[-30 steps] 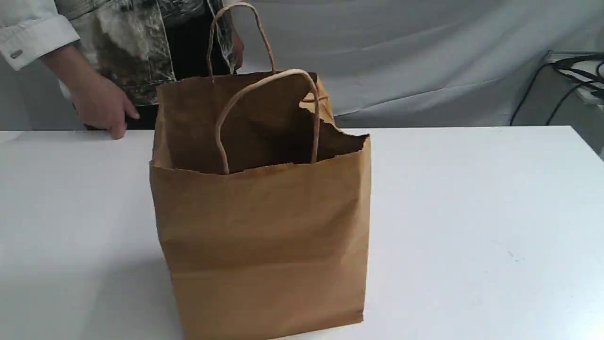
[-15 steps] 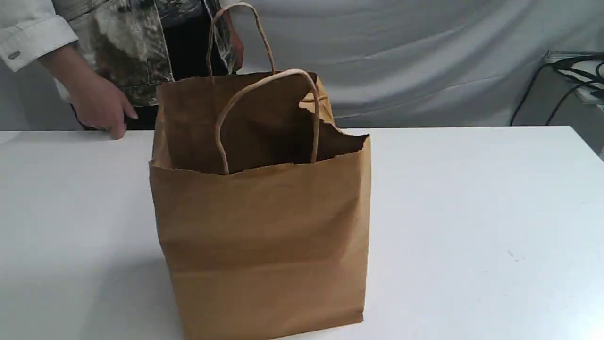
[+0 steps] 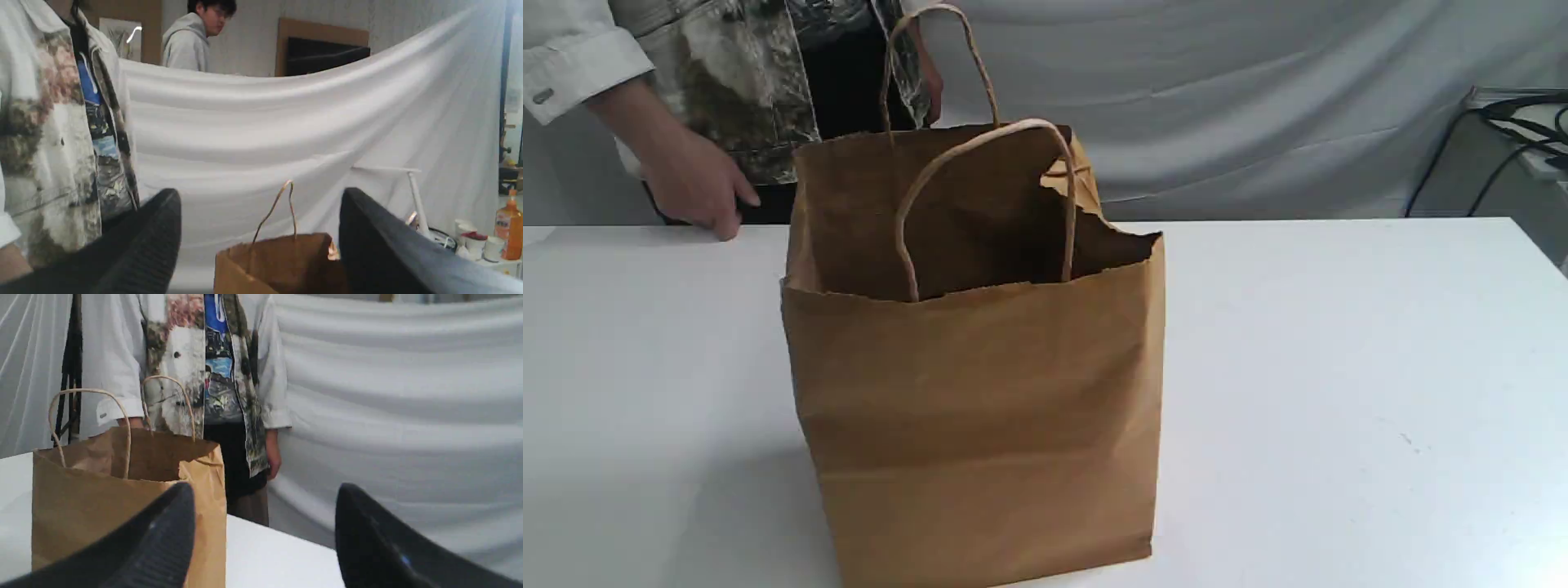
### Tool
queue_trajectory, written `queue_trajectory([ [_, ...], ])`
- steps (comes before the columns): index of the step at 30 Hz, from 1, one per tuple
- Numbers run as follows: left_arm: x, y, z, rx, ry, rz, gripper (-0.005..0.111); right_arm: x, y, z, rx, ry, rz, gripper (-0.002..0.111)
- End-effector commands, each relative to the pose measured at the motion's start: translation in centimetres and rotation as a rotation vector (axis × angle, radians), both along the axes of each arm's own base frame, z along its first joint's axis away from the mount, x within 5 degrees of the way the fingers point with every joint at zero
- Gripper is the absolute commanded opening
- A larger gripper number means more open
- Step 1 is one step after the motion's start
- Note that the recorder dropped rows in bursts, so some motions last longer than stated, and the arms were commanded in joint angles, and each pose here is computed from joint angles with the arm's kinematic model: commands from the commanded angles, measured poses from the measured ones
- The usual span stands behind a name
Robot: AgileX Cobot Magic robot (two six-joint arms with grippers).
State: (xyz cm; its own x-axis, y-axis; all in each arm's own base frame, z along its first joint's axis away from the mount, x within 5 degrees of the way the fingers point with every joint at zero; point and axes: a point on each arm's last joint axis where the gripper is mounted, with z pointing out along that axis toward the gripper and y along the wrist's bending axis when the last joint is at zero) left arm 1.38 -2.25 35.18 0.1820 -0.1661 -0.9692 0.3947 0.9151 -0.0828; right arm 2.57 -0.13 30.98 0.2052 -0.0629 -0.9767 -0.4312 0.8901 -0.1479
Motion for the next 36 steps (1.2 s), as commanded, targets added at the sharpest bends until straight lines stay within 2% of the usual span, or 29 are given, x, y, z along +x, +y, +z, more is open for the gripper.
queue_trajectory([
  [1, 1.0, -0.1, -2.0, 0.003, 0.046, 0.009, 0.058, 0.5, 0.8, -1.5, -0.007, -0.015, 0.028, 0.051],
  [4, 1.6, -0.2, -3.3, 0.01, 0.088, 0.009, 0.058, 1.0, 1.0, -2.8, 0.114, 0.115, 0.037, 0.051],
  [7, 1.9, -0.2, -3.9, 0.015, 0.11, 0.006, 0.058, 1.2, 0.9, -3.6, 0.159, 0.192, 0.02, 0.051],
  [15, 1.6, -1.0, -5.0, 0.078, 0.211, -0.078, 0.058, 1.4, 0.6, -3.9, 0.11, 0.195, -0.028, 0.051],
  [21, 1.5, -1.1, -6.2, 0.222, 0.285, -0.09, 0.058, 1.4, 0.6, -3.7, 0.107, 0.176, -0.02, 0.051],
  [32, 1.4, -1.2, -6.3, 0.227, 0.302, -0.105, 0.058, 1.4, 0.6, -3.7, 0.111, 0.181, -0.019, 0.051],
  [36, 1.5, -1.0, -5.9, 0.206, 0.262, -0.074, 0.058, 1.4, 0.6, -3.7, 0.111, 0.181, -0.019, 0.051],
])
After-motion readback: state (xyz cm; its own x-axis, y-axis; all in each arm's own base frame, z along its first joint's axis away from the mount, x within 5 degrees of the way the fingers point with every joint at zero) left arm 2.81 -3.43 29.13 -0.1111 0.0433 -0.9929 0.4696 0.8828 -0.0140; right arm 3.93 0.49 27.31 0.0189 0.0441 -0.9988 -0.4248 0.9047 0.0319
